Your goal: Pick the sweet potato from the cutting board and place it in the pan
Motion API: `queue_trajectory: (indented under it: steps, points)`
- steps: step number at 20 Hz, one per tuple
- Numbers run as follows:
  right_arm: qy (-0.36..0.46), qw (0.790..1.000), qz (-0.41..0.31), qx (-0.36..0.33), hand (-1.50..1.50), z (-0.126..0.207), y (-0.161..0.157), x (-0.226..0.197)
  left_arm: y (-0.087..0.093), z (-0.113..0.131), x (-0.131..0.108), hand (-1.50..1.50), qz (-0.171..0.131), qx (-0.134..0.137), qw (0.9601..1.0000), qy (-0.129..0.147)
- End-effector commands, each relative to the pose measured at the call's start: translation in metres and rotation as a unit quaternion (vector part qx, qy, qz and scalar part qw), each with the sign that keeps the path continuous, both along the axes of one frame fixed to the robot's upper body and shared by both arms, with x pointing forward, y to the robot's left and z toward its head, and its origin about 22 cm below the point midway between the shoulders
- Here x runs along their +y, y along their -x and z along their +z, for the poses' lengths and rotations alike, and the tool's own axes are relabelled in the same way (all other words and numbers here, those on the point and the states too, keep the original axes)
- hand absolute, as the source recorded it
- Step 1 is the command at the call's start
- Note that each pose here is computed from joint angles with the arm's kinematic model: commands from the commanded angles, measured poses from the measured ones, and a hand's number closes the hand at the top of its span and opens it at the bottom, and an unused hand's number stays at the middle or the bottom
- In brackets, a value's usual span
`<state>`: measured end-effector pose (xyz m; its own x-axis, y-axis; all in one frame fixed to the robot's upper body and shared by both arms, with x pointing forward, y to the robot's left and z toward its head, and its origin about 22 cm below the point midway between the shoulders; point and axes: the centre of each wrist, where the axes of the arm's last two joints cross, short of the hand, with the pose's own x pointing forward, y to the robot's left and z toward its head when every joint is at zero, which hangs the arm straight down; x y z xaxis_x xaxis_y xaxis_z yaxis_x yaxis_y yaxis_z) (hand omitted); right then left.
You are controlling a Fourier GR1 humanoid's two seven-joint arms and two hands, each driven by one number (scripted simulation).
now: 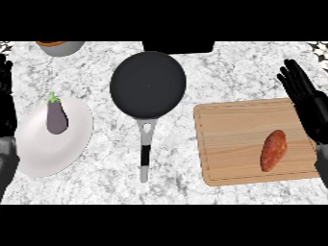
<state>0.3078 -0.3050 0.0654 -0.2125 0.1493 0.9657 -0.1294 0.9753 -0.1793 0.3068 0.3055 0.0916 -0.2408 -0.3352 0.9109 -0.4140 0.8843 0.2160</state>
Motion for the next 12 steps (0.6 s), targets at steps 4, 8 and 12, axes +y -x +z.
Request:
queue_trajectory:
  steps: [4,8,12]
  points:
    - [-0.098,0.992,-0.039,-0.068,1.5,0.021,0.009,-0.066,0.011,-0.015,-0.022,0.0,-0.077,0.099,0.99,0.064]
    - [0.042,0.983,-0.18,0.014,1.5,-0.014,0.058,-0.125,0.033,-0.053,-0.027,0.0,-0.107,0.172,0.9703,0.131]
    - [0.13,0.976,-0.17,-0.031,-1.5,-0.042,0.127,-0.141,0.032,-0.041,-0.027,0.0,-0.106,0.173,0.9701,0.133]
